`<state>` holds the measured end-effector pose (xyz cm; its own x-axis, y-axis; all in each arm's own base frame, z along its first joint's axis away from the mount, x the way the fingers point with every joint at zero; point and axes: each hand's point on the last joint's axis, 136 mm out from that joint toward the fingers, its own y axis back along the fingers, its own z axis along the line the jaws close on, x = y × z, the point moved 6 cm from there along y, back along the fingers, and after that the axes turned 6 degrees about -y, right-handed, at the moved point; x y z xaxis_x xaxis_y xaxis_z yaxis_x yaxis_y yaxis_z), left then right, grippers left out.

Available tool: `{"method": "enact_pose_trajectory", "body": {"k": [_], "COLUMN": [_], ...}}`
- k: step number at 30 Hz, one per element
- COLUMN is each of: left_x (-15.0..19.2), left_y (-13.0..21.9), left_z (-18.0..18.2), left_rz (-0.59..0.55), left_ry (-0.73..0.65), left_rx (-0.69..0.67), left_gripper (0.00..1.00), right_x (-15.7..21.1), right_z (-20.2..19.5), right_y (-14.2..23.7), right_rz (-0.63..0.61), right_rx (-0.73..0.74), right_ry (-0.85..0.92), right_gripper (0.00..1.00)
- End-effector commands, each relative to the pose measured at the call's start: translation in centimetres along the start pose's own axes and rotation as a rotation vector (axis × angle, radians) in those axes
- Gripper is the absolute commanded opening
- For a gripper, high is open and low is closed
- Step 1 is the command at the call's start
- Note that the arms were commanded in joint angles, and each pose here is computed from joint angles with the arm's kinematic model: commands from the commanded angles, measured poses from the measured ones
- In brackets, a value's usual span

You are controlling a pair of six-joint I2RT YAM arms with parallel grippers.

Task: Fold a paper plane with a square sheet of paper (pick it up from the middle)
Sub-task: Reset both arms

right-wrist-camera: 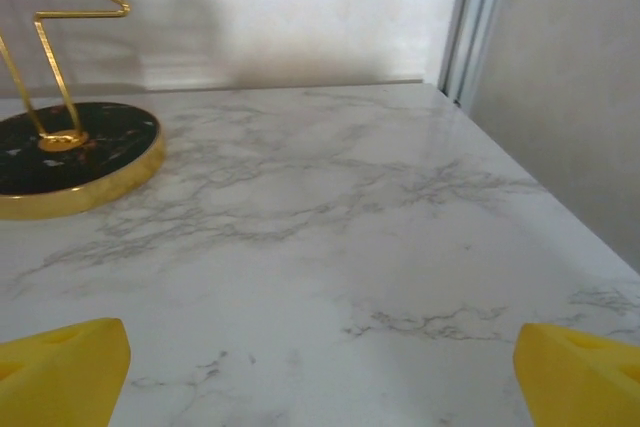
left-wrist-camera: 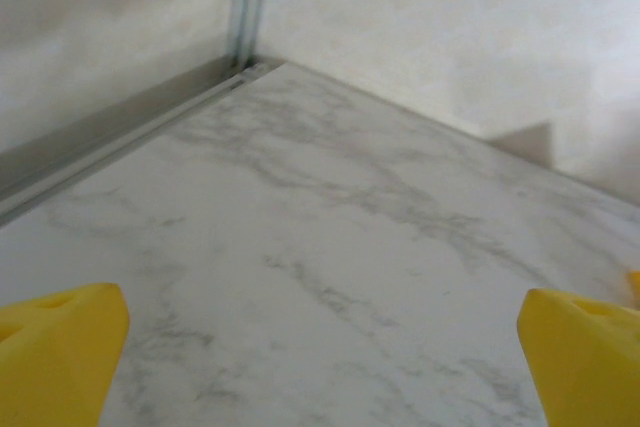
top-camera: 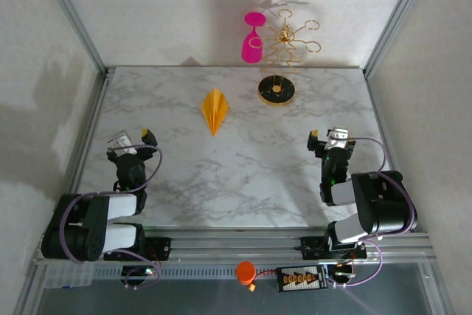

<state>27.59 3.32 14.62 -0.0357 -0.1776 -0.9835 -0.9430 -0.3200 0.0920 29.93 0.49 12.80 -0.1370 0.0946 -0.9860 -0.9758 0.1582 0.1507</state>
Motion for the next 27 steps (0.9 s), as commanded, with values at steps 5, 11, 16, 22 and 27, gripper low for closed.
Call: {"method": "enact_pose_trajectory", "body": {"k": [5, 11, 16, 22, 27], "left_x": [-0.3, 0.7, 1.1, 1.1, 1.1], "left_y": [-1.0, -1.9, -2.7, -2.6, -2.7], "left_z": [-1.6, -1.8, -2.6, -2.7, -2.7], "left_rz": [-0.065, -0.033, 0.001, 0.0, 0.0], "left_ry": [-0.035, -0.043, -0.097, -0.107, -0.107], "left_rx": [0.133, 0.124, 0.061, 0.052, 0.052], "left_gripper": [0.99, 0.99, 0.99, 0.99, 0.99], "right_x": [-0.9, -0.7, -0.7, -0.7, -0.7], "right_z": [0.5, 0.4, -0.5, -0.5, -0.5], "right_y": [0.5, -0.3, -1.3, -1.3, -1.3], "right_rz": [-0.113, -0.075, -0.038, -0.039, -0.037], "right_rx": [-0.12, -0.1, -0.063, -0.064, -0.064], "right_ry": [-0.006, -0.018, -0.061, -0.063, -0.063], "right_gripper": [0.99, 0.99, 0.99, 0.99, 0.99]}}
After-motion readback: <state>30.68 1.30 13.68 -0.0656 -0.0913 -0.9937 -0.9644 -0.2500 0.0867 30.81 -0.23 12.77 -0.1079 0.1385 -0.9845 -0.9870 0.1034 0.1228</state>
